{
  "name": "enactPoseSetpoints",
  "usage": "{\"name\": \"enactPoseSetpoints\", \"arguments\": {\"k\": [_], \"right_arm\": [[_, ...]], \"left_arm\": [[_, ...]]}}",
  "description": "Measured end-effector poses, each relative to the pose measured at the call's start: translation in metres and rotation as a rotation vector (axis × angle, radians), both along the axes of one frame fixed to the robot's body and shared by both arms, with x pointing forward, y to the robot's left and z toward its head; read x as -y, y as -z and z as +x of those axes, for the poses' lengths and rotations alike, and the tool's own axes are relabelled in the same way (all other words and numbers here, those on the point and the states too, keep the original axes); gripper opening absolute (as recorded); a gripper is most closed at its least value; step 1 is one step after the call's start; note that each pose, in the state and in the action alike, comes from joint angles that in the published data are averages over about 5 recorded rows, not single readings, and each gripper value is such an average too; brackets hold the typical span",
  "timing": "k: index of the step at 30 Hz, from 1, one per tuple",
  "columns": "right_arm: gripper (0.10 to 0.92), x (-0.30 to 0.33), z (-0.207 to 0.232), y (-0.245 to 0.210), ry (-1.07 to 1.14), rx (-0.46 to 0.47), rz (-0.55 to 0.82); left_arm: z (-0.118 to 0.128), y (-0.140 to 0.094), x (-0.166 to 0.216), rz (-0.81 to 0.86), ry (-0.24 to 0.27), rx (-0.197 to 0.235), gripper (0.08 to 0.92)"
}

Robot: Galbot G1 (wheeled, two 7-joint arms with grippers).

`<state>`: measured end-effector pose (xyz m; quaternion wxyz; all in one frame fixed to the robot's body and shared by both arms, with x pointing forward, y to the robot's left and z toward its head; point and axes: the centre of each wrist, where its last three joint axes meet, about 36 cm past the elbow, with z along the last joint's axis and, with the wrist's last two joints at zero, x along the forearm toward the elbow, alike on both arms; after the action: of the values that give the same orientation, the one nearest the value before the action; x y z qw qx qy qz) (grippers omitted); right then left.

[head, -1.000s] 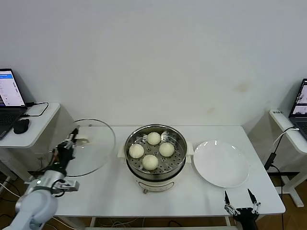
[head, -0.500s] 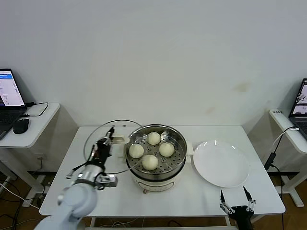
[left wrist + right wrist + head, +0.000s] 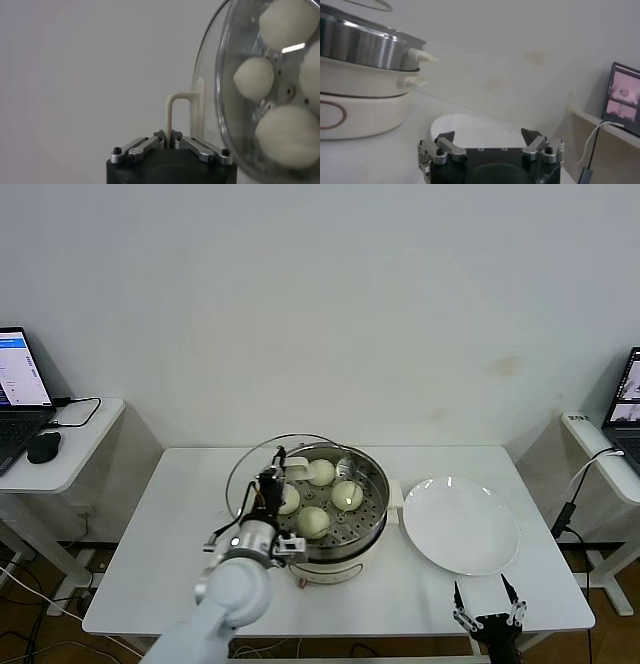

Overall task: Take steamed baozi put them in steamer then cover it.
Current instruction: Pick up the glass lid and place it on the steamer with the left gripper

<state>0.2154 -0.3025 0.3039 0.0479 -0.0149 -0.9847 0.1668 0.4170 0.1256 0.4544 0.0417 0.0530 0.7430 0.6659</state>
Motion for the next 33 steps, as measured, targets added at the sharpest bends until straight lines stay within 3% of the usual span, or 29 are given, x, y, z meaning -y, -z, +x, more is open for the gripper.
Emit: {"name": "enactPoseSetpoints", "arguments": {"k": [13,22,33], "right_arm": [[0.823,-0.003,0.0,0.004,-0.006,-0.004,-0.003],[0.822,-0.003,0.0,0.007,-0.007,-0.006,-0.002],[0.823,-0.004,-0.001,0.009,-0.011,-0.007,-0.003]], "left_arm": [[0.0,0.005,0.047,0.019,0.04,0.019,0.14],[0.001,0.018,0.054,0.051,0.05,-0.012,0.14],[0.009,0.023,0.059,0.074,0.053,-0.011,0.14]]}}
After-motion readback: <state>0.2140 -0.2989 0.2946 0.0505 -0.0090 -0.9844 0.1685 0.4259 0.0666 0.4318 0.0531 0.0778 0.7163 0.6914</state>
